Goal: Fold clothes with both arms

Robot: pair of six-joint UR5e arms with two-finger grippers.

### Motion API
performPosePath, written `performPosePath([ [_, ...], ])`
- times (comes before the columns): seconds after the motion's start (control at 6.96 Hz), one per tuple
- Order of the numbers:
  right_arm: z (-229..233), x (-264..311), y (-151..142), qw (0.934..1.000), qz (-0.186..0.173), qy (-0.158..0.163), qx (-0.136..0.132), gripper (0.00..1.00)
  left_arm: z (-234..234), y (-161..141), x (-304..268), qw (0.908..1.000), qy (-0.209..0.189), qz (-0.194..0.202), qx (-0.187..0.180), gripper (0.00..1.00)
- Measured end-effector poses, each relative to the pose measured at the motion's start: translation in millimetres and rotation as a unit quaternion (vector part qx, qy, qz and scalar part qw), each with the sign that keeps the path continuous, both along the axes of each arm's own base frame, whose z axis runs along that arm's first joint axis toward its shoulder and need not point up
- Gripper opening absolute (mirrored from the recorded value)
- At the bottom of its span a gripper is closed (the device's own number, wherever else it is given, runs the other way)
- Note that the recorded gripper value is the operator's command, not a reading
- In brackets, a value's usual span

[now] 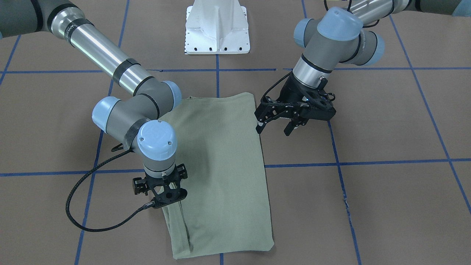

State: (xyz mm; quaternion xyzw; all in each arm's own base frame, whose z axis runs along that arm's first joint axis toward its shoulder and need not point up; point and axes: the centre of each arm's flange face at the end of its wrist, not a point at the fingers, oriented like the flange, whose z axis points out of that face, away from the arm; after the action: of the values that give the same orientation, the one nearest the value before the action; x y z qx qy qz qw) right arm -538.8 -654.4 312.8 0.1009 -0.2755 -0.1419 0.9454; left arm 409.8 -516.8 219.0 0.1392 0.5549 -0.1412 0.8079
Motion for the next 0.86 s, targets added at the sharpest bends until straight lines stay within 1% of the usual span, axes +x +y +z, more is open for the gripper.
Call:
performPosePath([
  [0.86,12,14,-20,0.9999,0.004,0.013,-0.005,1.0,-3,0,0,1.0,0.002,0.0,0.002,1.0],
])
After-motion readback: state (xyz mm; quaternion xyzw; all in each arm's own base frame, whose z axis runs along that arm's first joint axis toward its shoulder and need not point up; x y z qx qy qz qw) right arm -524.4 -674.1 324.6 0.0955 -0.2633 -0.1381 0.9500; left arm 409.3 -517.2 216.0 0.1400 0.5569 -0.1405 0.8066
